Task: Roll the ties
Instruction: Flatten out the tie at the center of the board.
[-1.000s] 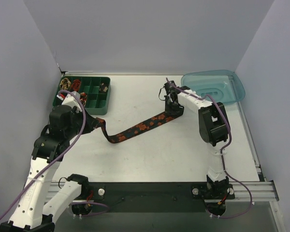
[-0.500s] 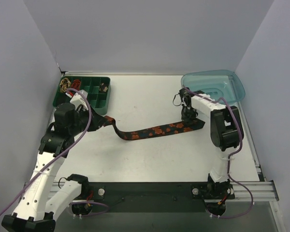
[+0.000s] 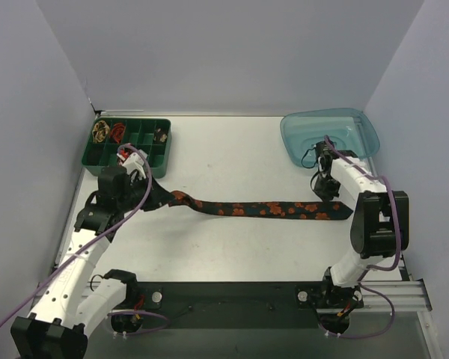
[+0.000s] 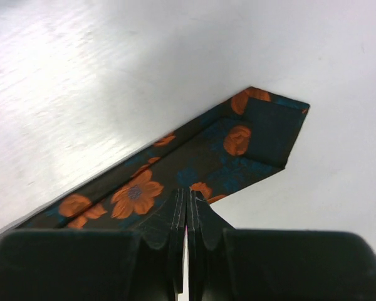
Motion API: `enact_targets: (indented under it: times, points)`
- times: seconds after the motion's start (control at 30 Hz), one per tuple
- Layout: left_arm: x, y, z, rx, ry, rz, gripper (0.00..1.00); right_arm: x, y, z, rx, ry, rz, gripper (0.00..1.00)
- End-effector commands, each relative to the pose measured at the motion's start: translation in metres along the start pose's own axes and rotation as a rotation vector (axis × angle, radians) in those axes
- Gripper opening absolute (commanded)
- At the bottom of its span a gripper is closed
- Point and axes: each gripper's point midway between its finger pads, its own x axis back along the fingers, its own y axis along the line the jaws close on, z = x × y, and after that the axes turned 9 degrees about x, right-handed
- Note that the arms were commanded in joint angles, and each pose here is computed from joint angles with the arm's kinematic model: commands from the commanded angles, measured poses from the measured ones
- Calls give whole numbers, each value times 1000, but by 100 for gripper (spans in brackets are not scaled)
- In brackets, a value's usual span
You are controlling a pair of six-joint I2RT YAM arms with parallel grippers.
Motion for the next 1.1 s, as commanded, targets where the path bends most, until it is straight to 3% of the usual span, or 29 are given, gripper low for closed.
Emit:
enact_targets:
  times: [0.0,0.3,0.6,0.9,1.07]
  points:
    - [-4,24,9,42,-2,-64,0,24,20,-15,60,-77,-56,0]
    - [-7,87,45,213,54,-280,0,45,126,-8,394,-120,-258,3]
    - [-28,120,51,331,73,-317,0,91,241,9,630,-145,-574,4]
    - [-35,155,39,329,-14,-396,0,98,297,32,767,-119,-673,5]
    - [-43,170,40,357,18,-408,0,85,296,57,810,-40,-682,5]
